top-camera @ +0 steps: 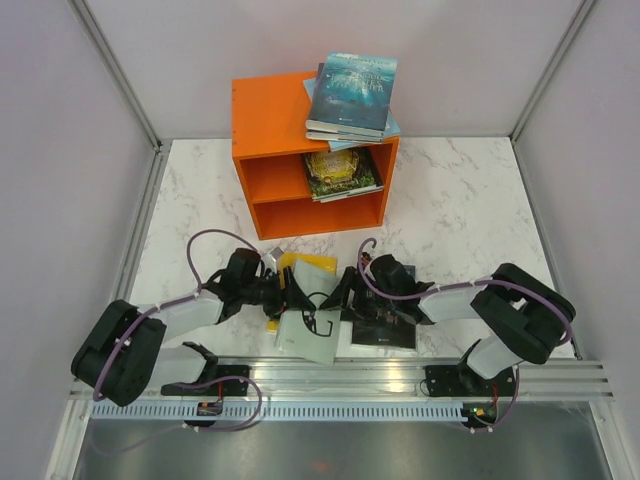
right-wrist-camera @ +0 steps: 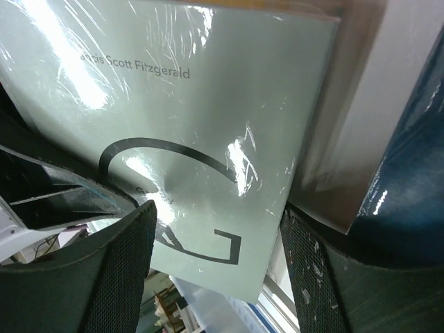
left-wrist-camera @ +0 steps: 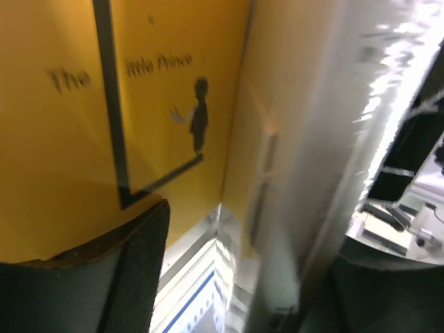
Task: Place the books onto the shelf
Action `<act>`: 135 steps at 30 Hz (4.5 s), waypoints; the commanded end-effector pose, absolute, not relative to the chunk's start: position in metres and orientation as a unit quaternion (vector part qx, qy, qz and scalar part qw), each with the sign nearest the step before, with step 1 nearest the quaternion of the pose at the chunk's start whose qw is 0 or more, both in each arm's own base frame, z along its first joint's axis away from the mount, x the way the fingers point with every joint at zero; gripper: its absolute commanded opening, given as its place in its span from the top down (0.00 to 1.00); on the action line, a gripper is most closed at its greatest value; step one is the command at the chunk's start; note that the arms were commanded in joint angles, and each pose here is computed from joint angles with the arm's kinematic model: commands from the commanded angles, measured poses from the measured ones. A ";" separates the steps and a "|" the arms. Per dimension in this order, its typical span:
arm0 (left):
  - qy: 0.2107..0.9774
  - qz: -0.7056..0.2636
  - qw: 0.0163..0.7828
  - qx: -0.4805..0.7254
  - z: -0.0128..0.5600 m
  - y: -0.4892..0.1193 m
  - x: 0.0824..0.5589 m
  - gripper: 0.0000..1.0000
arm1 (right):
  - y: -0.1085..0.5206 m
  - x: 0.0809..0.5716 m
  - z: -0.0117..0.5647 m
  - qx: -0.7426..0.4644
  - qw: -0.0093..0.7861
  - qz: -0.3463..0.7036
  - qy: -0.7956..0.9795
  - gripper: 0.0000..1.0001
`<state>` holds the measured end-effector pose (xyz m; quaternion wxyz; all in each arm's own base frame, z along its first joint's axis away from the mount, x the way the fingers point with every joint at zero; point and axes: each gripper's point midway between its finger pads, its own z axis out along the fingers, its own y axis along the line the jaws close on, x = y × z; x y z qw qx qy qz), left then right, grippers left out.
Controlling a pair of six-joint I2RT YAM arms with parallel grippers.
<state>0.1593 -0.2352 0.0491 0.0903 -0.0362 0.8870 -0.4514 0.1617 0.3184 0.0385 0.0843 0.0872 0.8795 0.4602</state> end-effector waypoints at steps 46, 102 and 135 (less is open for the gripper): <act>0.669 -0.696 0.192 -0.176 0.227 -0.233 0.199 0.98 | 0.290 0.154 0.186 0.183 0.167 0.638 0.729 0.07; 0.790 -0.541 0.276 -0.085 0.238 -0.191 0.176 0.00 | 0.302 0.232 0.377 0.152 0.276 0.709 0.631 1.00; 0.801 -0.522 0.279 -0.090 0.234 -0.188 0.184 0.00 | 0.243 0.381 0.312 0.230 0.265 0.629 0.694 0.36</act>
